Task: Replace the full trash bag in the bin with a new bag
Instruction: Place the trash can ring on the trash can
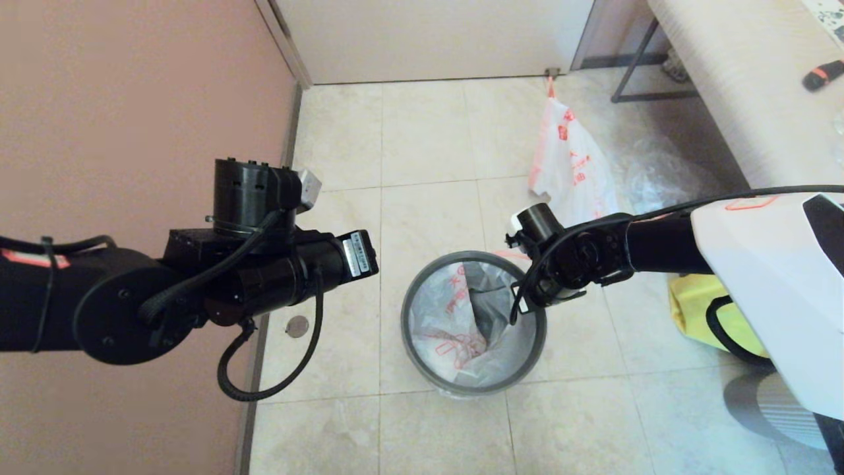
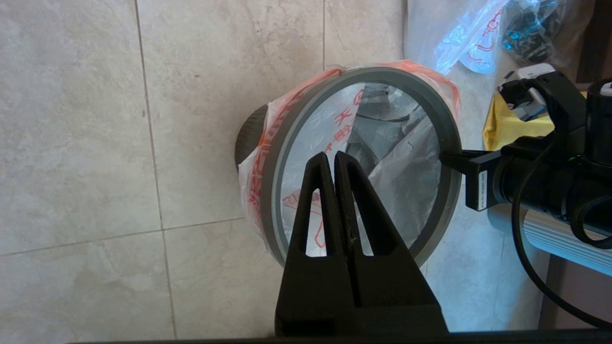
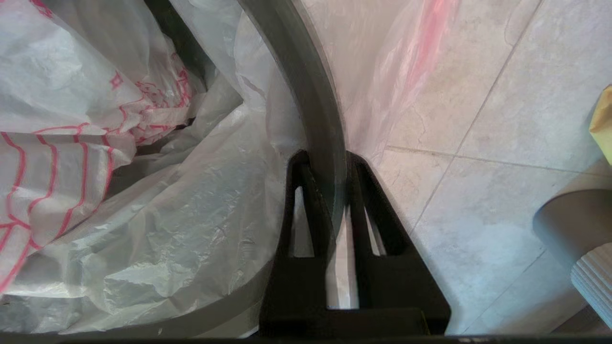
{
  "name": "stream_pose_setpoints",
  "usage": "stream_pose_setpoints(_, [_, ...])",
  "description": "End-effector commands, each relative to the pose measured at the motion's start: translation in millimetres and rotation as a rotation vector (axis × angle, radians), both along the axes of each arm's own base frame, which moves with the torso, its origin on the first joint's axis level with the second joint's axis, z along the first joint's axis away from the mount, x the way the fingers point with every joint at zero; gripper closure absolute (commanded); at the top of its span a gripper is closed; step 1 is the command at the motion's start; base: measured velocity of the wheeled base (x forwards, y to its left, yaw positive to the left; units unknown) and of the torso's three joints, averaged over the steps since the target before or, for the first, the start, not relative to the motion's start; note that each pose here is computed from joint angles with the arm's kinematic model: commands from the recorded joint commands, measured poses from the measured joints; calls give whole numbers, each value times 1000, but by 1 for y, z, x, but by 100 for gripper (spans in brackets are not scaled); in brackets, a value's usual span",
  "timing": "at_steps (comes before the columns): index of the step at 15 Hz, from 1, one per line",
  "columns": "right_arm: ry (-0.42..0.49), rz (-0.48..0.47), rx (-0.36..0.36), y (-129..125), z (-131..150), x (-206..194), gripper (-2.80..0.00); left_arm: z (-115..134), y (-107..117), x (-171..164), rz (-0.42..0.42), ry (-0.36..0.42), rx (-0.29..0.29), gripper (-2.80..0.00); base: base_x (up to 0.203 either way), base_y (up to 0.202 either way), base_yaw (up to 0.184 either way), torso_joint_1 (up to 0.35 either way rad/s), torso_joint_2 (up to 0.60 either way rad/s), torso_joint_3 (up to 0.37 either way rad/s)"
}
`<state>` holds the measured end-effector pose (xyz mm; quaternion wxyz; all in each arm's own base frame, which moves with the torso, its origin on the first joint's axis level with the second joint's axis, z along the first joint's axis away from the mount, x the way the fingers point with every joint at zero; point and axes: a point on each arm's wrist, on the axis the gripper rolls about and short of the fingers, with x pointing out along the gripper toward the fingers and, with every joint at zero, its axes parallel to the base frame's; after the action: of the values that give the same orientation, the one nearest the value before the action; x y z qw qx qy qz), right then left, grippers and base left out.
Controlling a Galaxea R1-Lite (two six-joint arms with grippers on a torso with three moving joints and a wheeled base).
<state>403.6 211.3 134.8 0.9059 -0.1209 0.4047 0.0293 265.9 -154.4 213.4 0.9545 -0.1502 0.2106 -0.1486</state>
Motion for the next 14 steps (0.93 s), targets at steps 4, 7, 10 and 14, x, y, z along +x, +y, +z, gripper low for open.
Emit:
stream_pose_setpoints(4, [-30, 3, 11, 0, 20, -13, -280, 1, 0, -1, 2, -2, -3, 0, 0, 0, 0, 0, 0, 0])
stream_pose_setpoints(7, [-54, -3, 29, -11, 46, -34, -280, 0, 0, 0, 1, 3, -1, 0, 0, 0, 0, 0, 0, 0])
stream_pose_setpoints(10, [5, 5, 115, -27, 55, -63, 0, -11, -4, 5, -12, 35, 14, 0, 0, 0, 0, 0, 0, 0])
stream_pose_setpoints(14, [108, 142, 354, -39, 37, -63, 0, -39, -11, 14, -110, 136, 18, 0, 0, 0, 0, 0, 0, 0])
